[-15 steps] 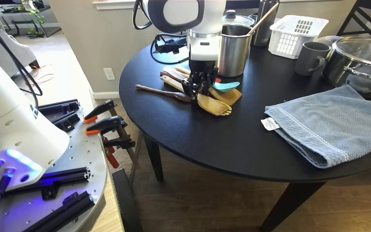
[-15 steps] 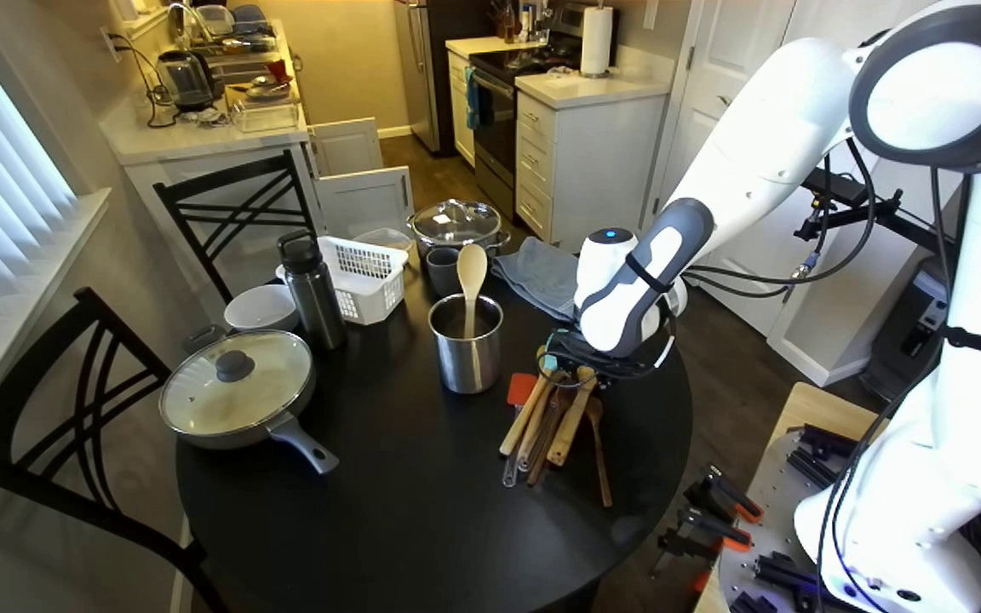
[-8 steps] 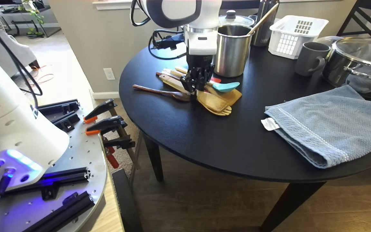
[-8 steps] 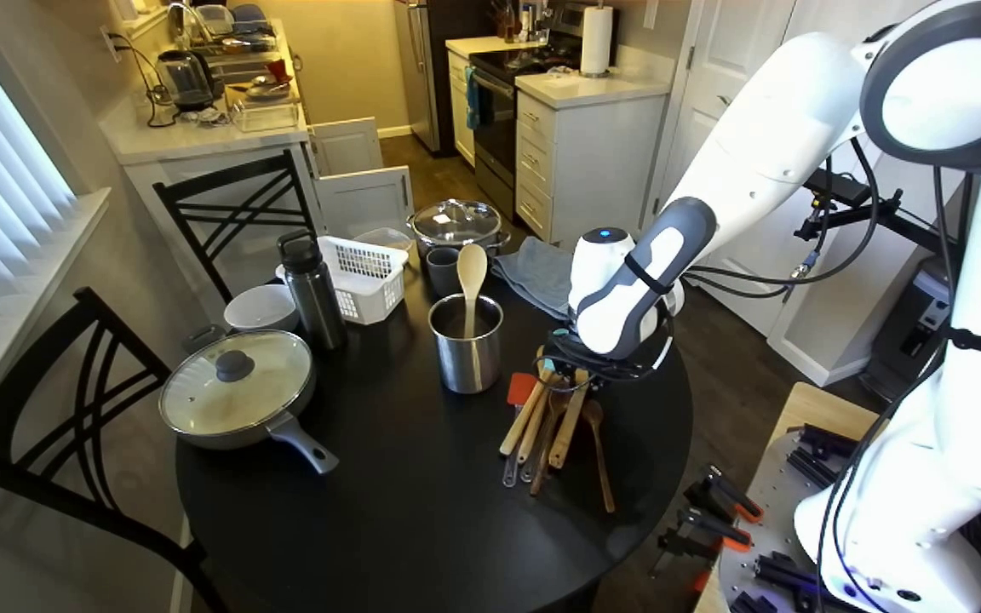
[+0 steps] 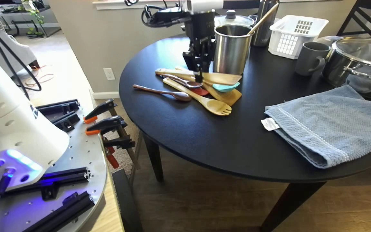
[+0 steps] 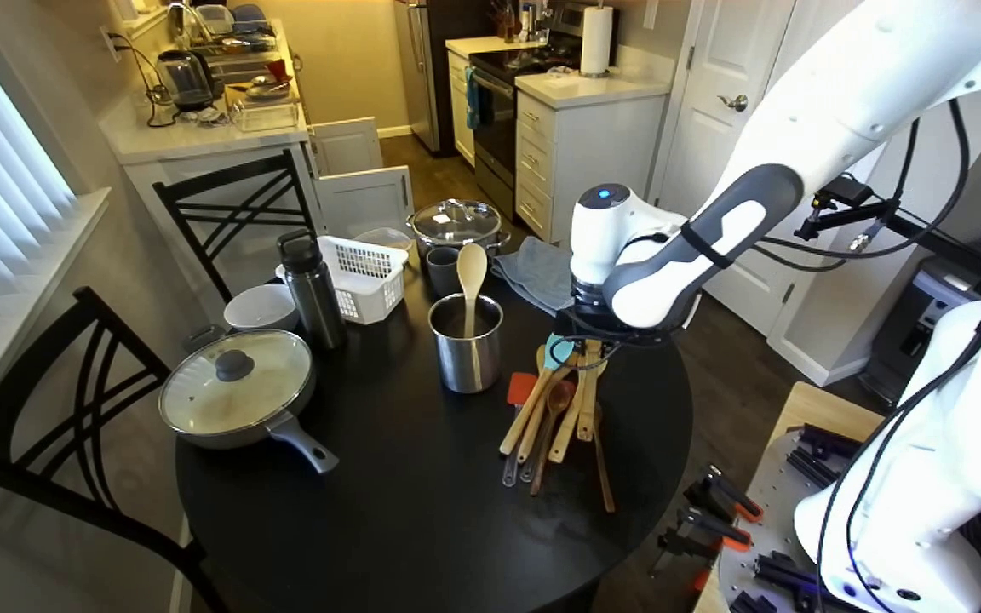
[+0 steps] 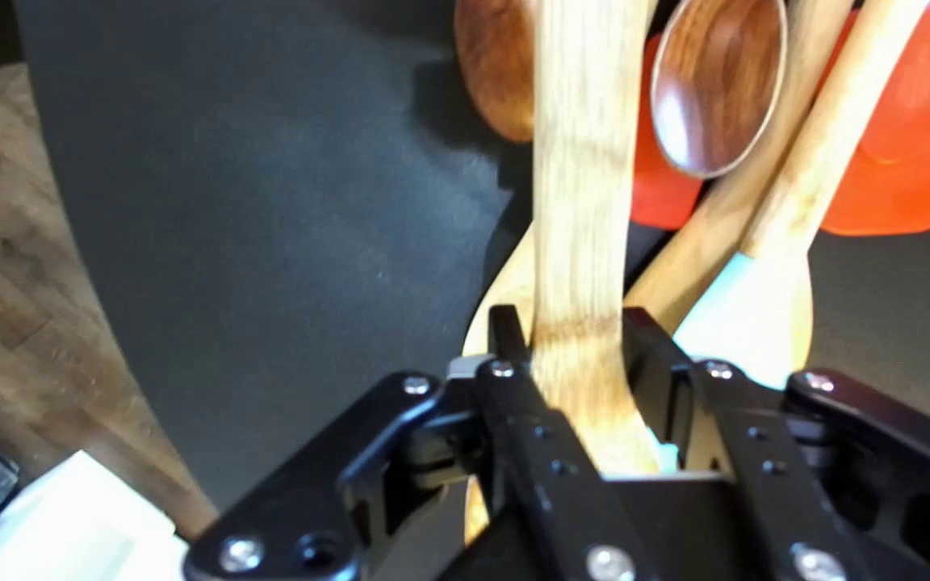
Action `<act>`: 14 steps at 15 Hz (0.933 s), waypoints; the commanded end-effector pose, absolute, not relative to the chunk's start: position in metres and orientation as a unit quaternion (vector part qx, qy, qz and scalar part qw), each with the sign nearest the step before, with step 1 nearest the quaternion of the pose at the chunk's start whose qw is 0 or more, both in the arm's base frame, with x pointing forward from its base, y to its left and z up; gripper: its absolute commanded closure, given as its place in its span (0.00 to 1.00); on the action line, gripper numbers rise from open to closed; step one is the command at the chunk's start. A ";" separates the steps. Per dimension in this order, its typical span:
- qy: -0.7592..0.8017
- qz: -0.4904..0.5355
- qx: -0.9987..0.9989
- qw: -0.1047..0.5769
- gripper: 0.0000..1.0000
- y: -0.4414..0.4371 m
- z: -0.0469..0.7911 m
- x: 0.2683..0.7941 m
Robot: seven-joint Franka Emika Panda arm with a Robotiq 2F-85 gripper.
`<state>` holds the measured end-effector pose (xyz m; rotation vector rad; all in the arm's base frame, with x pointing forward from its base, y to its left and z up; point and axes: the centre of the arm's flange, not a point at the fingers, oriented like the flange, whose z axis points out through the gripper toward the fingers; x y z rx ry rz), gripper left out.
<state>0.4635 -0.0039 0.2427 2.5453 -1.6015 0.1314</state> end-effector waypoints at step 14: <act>-0.511 0.382 0.766 0.086 0.91 0.070 0.401 0.471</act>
